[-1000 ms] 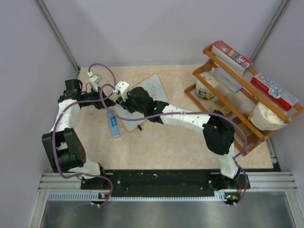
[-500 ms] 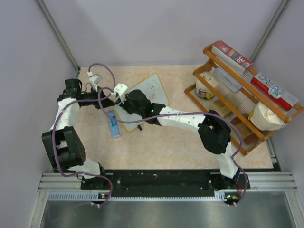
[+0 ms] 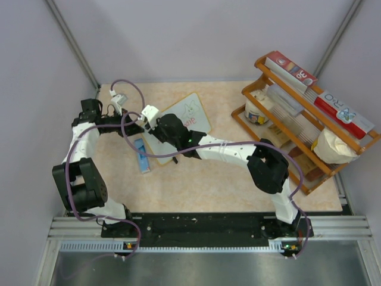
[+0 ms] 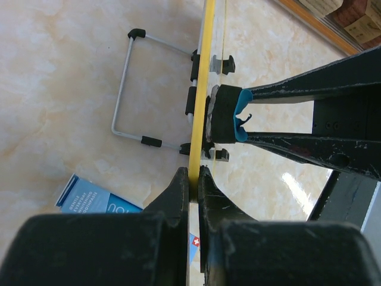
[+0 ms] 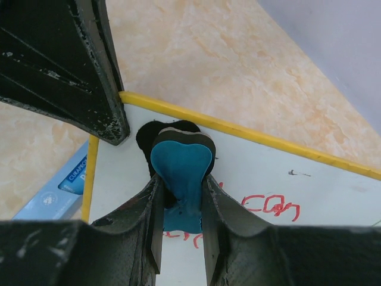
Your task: Erase the whiteboard
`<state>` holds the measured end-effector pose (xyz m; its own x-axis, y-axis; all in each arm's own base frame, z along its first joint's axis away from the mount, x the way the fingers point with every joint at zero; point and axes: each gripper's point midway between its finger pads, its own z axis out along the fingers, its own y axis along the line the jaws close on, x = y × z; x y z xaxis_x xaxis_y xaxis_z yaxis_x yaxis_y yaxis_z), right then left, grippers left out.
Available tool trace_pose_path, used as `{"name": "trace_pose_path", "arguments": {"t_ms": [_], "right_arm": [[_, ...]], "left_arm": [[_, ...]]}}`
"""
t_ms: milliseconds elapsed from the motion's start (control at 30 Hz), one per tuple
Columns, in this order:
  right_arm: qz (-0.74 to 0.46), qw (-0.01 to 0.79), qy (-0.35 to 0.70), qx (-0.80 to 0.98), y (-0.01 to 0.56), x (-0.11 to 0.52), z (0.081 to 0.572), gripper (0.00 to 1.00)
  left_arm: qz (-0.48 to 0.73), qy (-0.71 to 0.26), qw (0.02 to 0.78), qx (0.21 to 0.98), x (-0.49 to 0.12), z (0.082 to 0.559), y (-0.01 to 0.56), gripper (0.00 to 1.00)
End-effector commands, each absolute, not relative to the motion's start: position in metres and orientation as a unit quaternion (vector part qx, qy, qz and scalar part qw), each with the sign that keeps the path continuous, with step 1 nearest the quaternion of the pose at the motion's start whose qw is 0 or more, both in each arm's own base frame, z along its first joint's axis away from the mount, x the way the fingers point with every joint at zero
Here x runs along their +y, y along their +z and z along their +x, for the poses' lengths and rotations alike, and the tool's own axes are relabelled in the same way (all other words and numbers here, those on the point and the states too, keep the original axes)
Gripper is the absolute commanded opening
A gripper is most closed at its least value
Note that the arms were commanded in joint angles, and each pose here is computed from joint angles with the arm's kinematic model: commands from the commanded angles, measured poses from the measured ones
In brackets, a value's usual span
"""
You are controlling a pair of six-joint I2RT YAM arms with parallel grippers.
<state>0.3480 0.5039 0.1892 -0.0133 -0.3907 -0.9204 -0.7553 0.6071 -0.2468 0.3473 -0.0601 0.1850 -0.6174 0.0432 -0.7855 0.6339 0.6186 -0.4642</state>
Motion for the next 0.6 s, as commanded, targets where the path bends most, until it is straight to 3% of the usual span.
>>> {"name": "trace_pose_path", "arguments": {"t_ms": [0, 567], "right_arm": [[-0.392, 0.611, 0.14, 0.673, 0.206, 0.506, 0.36, 0.0], [-0.382, 0.617, 0.098, 0.682, 0.191, 0.469, 0.381, 0.0]], "left_arm": [[0.234, -0.375, 0.38, 0.812, -0.06, 0.344, 0.181, 0.0], [0.232, -0.38, 0.378, 0.812, -0.061, 0.345, 0.181, 0.0]]}}
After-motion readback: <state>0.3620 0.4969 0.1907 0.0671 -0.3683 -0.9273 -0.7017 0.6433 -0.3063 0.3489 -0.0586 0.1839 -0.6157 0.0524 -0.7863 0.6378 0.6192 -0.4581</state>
